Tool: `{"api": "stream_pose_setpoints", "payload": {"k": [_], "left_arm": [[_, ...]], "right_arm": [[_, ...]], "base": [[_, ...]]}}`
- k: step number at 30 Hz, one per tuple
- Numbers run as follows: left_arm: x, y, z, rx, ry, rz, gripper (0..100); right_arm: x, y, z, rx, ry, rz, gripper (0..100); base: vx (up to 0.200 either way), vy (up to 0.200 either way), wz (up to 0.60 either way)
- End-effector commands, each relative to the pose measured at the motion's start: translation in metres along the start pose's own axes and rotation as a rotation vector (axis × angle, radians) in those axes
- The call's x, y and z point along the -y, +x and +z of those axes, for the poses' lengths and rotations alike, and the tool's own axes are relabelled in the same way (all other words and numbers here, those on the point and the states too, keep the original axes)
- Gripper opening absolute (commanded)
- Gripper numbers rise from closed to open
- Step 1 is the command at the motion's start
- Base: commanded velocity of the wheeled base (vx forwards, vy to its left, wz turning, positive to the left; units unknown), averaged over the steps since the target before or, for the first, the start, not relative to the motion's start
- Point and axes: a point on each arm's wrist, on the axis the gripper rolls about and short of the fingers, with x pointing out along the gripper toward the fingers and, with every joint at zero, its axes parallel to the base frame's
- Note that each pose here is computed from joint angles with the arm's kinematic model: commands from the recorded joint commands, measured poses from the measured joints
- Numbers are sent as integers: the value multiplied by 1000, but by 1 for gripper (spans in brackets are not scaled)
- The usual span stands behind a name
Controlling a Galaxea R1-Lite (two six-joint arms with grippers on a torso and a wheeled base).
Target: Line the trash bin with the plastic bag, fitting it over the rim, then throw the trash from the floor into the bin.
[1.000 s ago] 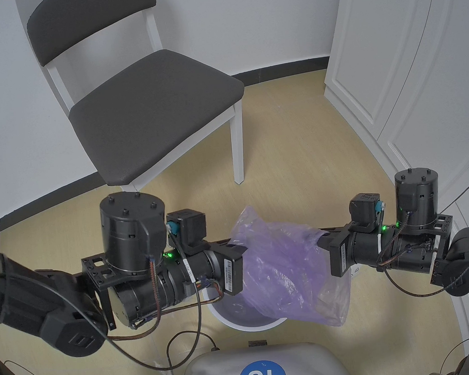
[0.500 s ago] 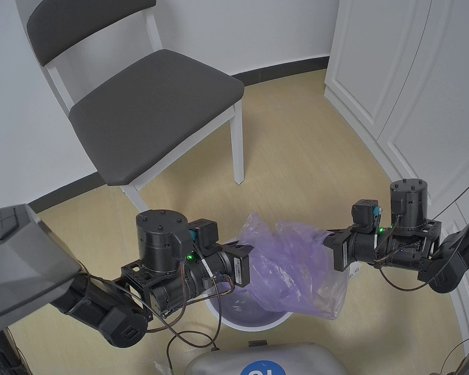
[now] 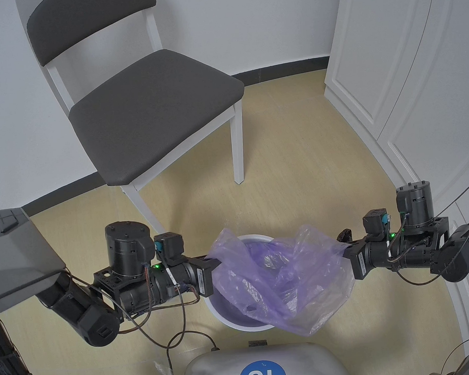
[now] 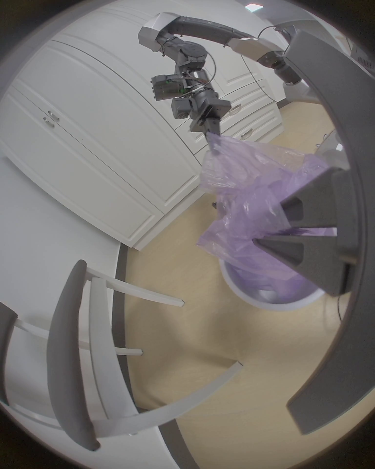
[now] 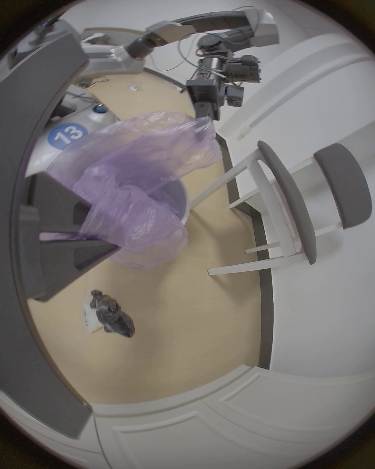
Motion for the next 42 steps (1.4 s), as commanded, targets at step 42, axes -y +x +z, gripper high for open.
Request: {"api": "stream_pose_setpoints", "payload": {"k": [42], "left_arm": [[-46,10,-59,-13,-59,22,0]], "right_arm": [[19,45,-44,-133,-14,-10,0]], "base": [[0,0,0]]}}
